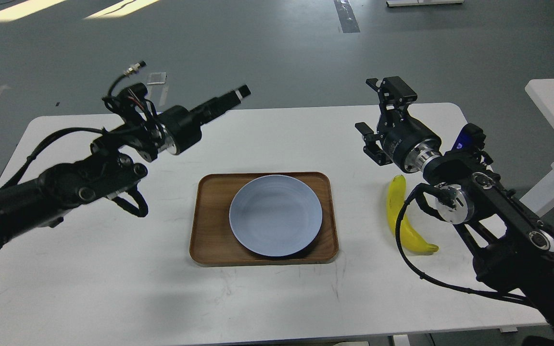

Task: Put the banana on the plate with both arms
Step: 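Release the plate and raise the left gripper away from the tray, then lower the right gripper onto the yellow banana and grasp it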

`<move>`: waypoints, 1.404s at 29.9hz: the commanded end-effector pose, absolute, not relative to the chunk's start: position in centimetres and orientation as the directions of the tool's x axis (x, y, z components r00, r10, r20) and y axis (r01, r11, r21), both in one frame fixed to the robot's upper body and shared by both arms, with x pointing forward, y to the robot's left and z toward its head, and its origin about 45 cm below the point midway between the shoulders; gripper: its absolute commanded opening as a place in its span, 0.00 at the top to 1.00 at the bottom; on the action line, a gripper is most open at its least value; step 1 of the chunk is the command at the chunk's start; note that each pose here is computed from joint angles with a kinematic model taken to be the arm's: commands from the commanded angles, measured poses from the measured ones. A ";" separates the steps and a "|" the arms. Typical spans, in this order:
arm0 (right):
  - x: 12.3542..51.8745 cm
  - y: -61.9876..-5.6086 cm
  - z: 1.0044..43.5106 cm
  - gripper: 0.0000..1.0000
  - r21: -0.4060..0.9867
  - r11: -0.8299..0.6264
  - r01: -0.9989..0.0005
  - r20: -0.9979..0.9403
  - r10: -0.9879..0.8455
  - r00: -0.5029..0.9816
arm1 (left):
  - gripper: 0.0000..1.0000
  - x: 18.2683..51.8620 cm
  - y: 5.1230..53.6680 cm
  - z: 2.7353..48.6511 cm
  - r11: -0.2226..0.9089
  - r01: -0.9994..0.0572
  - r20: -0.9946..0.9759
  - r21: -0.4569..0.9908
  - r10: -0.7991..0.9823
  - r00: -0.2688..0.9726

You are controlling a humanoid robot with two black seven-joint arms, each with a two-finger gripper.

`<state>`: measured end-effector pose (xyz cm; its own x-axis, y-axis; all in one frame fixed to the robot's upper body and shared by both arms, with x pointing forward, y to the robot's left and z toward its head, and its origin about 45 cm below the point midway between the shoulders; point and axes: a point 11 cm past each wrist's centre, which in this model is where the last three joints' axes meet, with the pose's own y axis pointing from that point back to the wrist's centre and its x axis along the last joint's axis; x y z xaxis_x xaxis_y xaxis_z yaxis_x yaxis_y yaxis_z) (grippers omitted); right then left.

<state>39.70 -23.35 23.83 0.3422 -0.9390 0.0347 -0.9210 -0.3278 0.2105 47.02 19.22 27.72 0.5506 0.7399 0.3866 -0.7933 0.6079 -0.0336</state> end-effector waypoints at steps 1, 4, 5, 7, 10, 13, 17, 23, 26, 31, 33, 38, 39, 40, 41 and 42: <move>39.9 -26.5 24.5 0.01 0.233 -0.282 -0.931 0.364 -0.862 0.352 | 0.02 48.7 21.7 29.8 0.505 -0.861 0.074 -0.062 0.863 0.500; 39.3 -29.1 23.7 0.00 0.267 -0.236 -0.934 0.616 -0.704 0.354 | 0.02 49.0 23.6 29.0 0.439 -0.898 -0.173 0.017 0.886 0.430; 38.9 -30.0 23.4 0.00 0.284 -0.224 -0.932 0.670 -0.650 0.360 | 0.02 48.6 24.7 28.0 0.438 -0.898 -0.246 0.036 0.875 0.417; 38.5 -30.8 23.0 0.00 0.306 -0.213 -0.928 0.695 -0.617 0.370 | 0.02 48.0 25.4 27.0 0.447 -0.894 -0.306 0.040 0.857 0.415; 37.6 -29.5 23.2 0.00 0.300 -0.247 -0.921 0.677 -0.625 0.388 | 0.02 47.1 26.5 25.5 0.443 -0.896 -0.370 0.028 0.837 0.402; 37.5 -29.7 23.5 0.00 0.322 -0.258 -0.911 0.633 -0.656 0.410 | 0.02 46.7 27.2 24.6 0.429 -0.902 -0.375 0.043 0.844 0.383; 37.3 -30.2 22.7 0.00 0.389 -0.301 -0.871 0.502 -0.724 0.474 | 0.02 46.5 28.5 24.5 0.409 -0.911 -0.363 0.052 0.858 0.364; 35.5 -30.1 20.0 0.02 0.580 -0.390 -0.715 0.551 -0.459 0.697 | 0.02 46.4 28.6 24.4 0.410 -0.910 -0.360 0.057 0.859 0.364; 34.8 -30.5 18.8 0.03 0.632 -0.350 -0.691 0.617 -0.313 0.723 | 0.02 46.4 28.5 24.4 0.412 -0.909 -0.359 0.059 0.859 0.366; 34.2 -31.0 17.3 0.03 0.672 -0.281 -0.685 0.688 -0.106 0.718 | 0.02 46.3 28.3 24.1 0.417 -0.907 -0.358 0.066 0.858 0.368; 33.9 -31.1 16.8 0.03 0.681 -0.273 -0.679 0.688 -0.080 0.722 | 0.02 46.2 28.3 24.0 0.416 -0.907 -0.359 0.068 0.858 0.367; 32.9 -30.5 15.4 0.07 0.709 -0.277 -0.648 0.665 -0.042 0.746 | 0.02 46.2 28.2 23.8 0.418 -0.906 -0.362 0.069 0.857 0.367; 32.7 -30.5 15.1 0.07 0.718 -0.275 -0.640 0.658 -0.035 0.753 | 0.02 46.2 28.2 23.8 0.418 -0.906 -0.362 0.069 0.857 0.367; 32.6 -30.5 14.9 0.07 0.722 -0.274 -0.635 0.653 -0.032 0.757 | 0.02 46.2 28.1 23.8 0.419 -0.905 -0.361 0.069 0.856 0.369; 32.5 -30.5 14.7 0.07 0.725 -0.274 -0.632 0.650 -0.029 0.759 | 0.02 46.2 28.1 23.8 0.419 -0.905 -0.361 0.069 0.856 0.369; 32.3 -30.3 14.4 0.07 0.731 -0.278 -0.623 0.643 -0.025 0.766 | 0.02 46.2 28.2 23.8 0.419 -0.905 -0.360 0.072 0.857 0.368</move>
